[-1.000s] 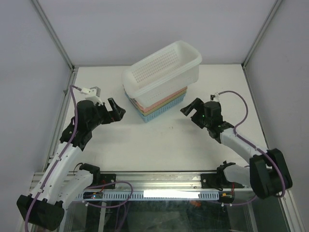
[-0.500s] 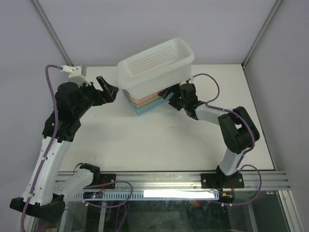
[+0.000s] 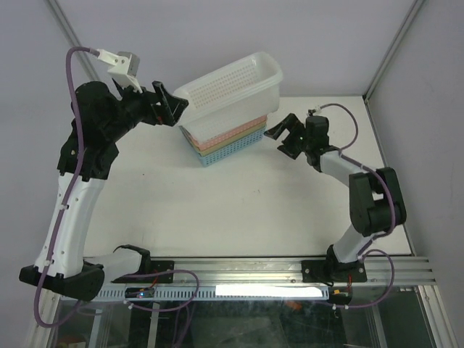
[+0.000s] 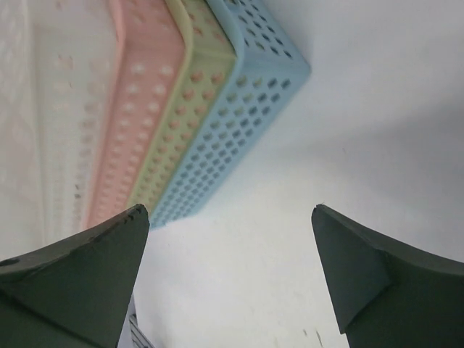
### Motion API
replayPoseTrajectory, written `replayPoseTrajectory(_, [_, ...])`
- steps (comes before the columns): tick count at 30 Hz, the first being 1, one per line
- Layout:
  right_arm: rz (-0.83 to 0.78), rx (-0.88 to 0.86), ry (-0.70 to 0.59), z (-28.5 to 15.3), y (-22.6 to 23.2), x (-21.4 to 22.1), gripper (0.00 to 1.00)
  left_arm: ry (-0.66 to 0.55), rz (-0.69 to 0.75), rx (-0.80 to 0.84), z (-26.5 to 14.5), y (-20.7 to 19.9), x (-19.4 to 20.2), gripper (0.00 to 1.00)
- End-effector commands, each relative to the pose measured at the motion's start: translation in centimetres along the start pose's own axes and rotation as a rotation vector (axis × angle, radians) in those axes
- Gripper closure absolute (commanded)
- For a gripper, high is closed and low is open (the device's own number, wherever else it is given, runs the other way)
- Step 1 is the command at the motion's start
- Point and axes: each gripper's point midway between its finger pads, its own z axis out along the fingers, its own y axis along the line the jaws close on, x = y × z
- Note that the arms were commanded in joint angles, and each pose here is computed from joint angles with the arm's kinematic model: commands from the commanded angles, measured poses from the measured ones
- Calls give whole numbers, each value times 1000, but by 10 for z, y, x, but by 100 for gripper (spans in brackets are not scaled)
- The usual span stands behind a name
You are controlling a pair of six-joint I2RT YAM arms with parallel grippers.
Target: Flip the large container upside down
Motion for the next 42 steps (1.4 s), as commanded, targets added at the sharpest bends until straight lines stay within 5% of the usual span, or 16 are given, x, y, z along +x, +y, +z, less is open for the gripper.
replayPoseTrajectory(1, [-170, -15, 29, -57, 8, 22, 1, -10, 124, 146, 19, -21, -21, 1])
replayPoseTrajectory(18, [-202, 54, -202, -165, -20, 40, 1, 185, 250, 465, 107, -51, 12, 1])
replayPoseTrajectory(24, [-139, -134, -288, -152, 14, 28, 1, 220, 229, 467, 115, -46, 25, 1])
replayPoseTrajectory(28, [-110, -79, -254, -108, 32, 15, 3, 231, 205, 459, 115, -45, 28, 1])
replayPoseTrajectory(32, [36, -126, -242, -60, 45, 6, 16, 241, 185, 453, 114, -45, 30, 1])
replayPoseTrajectory(36, [37, -122, -240, -13, 37, -3, 16, 262, 170, 428, 117, -40, 38, 1])
replayPoseTrajectory(37, [161, -132, -218, -2, 42, -5, 43, 269, 164, 423, 117, -38, 40, 1])
replayPoseTrajectory(42, [173, -132, -142, 51, 46, -6, 60, 322, 103, 453, 114, -41, 60, 1])
